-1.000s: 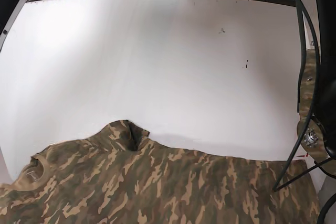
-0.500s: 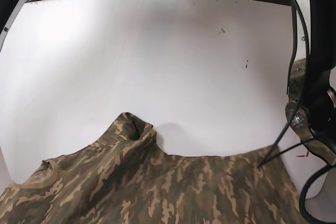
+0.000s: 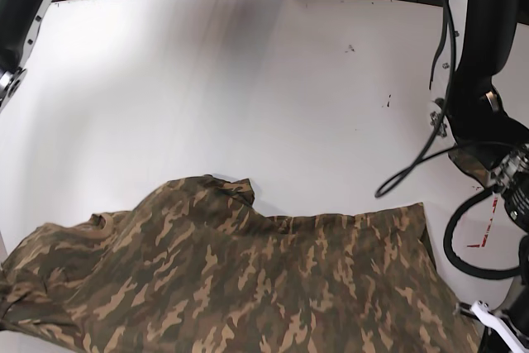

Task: Layout the t-shirt on the table in an organized manner, then fold the t-shirt properly
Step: 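Lay the shirt down on the table, stretching it between both grippers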

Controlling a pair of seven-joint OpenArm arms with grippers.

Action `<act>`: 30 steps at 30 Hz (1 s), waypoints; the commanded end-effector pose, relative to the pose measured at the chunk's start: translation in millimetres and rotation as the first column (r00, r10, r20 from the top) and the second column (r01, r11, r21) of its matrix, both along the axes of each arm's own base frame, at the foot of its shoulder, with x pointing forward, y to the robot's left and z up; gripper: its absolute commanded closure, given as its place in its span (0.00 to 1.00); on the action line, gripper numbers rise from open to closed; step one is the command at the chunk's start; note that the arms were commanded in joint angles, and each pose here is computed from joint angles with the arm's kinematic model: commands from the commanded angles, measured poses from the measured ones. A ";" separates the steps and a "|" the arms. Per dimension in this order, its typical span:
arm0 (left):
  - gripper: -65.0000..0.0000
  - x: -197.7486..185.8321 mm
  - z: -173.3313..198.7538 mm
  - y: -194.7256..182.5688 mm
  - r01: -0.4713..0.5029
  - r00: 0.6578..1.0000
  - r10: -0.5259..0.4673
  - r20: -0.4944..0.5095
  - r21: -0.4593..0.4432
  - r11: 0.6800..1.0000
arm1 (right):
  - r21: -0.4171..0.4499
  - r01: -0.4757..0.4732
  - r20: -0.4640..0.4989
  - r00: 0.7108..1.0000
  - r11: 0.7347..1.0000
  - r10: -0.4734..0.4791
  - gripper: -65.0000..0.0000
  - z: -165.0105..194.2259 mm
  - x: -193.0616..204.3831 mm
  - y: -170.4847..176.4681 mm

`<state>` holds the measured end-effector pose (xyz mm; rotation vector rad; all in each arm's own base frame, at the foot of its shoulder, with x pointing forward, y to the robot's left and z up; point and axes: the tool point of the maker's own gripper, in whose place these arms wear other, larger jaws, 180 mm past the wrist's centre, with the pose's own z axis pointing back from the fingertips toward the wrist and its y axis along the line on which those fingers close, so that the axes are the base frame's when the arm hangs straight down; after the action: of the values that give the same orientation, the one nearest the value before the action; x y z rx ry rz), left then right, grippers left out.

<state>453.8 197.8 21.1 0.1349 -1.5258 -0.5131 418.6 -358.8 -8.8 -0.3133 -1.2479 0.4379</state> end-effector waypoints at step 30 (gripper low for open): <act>1.00 -132.0 -256.2 92.7 -0.263 0.771 0.285 -0.569 0.123 0.957 | 0.087 0.165 -0.409 0.905 0.982 -0.116 1.00 -228.4 -143.8 15.5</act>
<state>313.2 288.8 -255.0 0.1824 -0.8026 -0.2875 269.8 -336.6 -254.8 -0.1549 -0.7970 0.2672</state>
